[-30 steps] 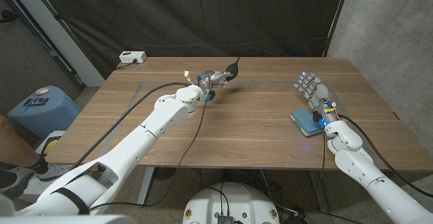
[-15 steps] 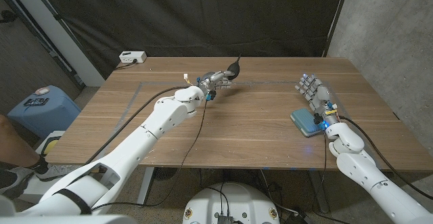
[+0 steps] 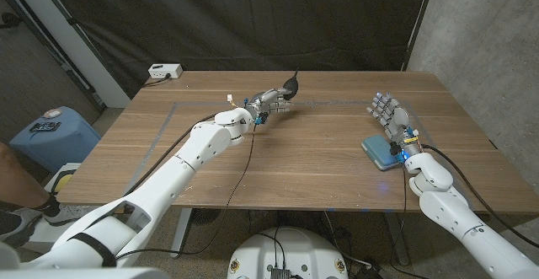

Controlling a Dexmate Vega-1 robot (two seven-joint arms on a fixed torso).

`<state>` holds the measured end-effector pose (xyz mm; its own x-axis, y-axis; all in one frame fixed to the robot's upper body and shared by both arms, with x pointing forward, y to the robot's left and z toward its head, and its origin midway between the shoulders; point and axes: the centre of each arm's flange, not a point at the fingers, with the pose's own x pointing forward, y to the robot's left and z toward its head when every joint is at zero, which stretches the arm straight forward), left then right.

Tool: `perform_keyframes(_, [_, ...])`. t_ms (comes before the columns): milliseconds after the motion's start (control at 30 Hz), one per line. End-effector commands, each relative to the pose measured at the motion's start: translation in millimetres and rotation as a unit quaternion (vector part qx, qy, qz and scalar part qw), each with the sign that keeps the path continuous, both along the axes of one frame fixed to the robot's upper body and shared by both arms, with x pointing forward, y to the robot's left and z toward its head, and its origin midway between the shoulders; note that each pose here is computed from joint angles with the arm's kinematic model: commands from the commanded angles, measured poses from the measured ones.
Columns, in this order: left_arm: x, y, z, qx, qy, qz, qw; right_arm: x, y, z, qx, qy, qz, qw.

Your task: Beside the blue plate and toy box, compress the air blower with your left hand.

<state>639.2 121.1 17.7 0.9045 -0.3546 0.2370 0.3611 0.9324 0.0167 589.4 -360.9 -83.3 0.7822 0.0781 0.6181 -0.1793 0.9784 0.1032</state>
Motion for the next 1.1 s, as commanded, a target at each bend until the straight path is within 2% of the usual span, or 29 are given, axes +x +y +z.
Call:
perform_keyframes(33, [6.0, 4.3, -2.7, -0.021, 0.018, -0.019, 0.999, 0.0, 5.5, 9.6, -0.019, -0.003, 0.000, 0.9998])
perform_keyframes(167, [7.8, 5.3, -4.8, -0.023, 0.022, -0.020, 0.999, 0.6, 5.4, 16.6, -0.026, -0.007, 0.001, 0.9996])
perform_keyframes(467, [11.4, 6.1, -7.8, -0.032, 0.034, -0.029, 0.998, 6.6, 7.7, 24.6, -0.032, -0.007, 0.006, 0.9994])
perform_keyframes(733, [16.3, 3.5, -11.7, -0.054, 0.051, -0.045, 0.996, 8.3, 6.4, 28.7, -0.037, -0.004, 0.005, 0.9993])
perform_keyframes(1100, [20.8, -0.5, -11.9, -0.051, 0.053, -0.053, 0.996, 8.1, 3.6, 30.3, -0.042, 0.002, 0.001, 0.9991])
